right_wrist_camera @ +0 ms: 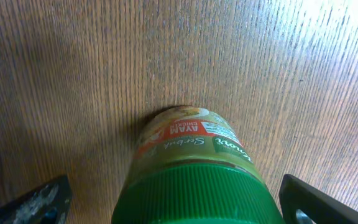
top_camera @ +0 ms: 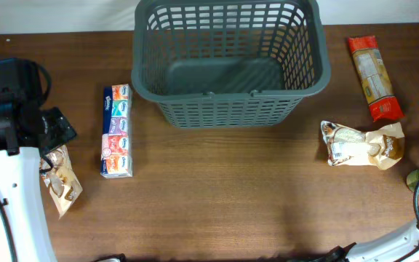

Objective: Pack container
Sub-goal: 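Lower the right gripper over the green-lidded jar, then close the right gripper on the green-lidded jar and lift it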

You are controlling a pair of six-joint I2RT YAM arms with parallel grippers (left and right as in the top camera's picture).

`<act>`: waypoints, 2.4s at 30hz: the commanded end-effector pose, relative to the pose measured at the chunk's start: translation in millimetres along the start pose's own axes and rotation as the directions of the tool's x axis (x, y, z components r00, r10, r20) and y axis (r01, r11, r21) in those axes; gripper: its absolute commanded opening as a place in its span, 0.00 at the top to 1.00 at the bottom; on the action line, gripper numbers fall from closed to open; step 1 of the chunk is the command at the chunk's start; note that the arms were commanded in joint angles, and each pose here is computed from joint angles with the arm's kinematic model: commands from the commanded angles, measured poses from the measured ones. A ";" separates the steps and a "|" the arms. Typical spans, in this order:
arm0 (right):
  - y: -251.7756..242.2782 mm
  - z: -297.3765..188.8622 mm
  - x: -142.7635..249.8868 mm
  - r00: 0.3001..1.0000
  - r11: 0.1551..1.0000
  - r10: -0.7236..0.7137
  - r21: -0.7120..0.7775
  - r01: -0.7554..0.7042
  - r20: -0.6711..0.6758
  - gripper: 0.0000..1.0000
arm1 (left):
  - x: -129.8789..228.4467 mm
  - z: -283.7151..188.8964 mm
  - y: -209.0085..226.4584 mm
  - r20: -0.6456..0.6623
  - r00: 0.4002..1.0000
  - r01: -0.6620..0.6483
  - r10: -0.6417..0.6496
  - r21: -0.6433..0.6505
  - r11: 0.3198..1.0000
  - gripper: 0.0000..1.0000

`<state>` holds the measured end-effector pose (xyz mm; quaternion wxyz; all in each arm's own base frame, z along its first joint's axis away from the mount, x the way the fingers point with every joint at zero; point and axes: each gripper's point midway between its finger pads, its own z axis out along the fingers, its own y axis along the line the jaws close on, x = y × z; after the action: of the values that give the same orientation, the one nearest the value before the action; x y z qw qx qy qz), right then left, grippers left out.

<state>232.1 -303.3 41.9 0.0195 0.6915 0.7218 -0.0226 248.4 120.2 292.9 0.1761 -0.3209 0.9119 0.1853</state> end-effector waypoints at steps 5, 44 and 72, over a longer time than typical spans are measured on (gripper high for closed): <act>0.0 6.3 2.8 1.000 1.000 -0.005 0.008 0.005 -0.014 0.01 | 0.9 1.3 -0.7 -0.010 1.000 0.005 -0.005 0.006 1.000 0.00; -8.1 19.3 6.8 1.000 0.999 -0.006 0.037 0.006 -0.008 0.01 | 0.9 1.3 -0.8 -0.010 1.000 0.004 -0.004 0.006 1.000 0.01; -6.8 29.0 5.8 1.000 0.999 -0.024 0.029 0.024 0.002 0.01 | 0.9 1.3 -0.8 -0.010 1.000 0.004 -0.004 0.006 1.000 0.00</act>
<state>230.2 -302.3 22.2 0.0268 0.6861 0.7265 -0.0265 248.4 120.2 292.9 0.1762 -0.3211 0.9119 0.1853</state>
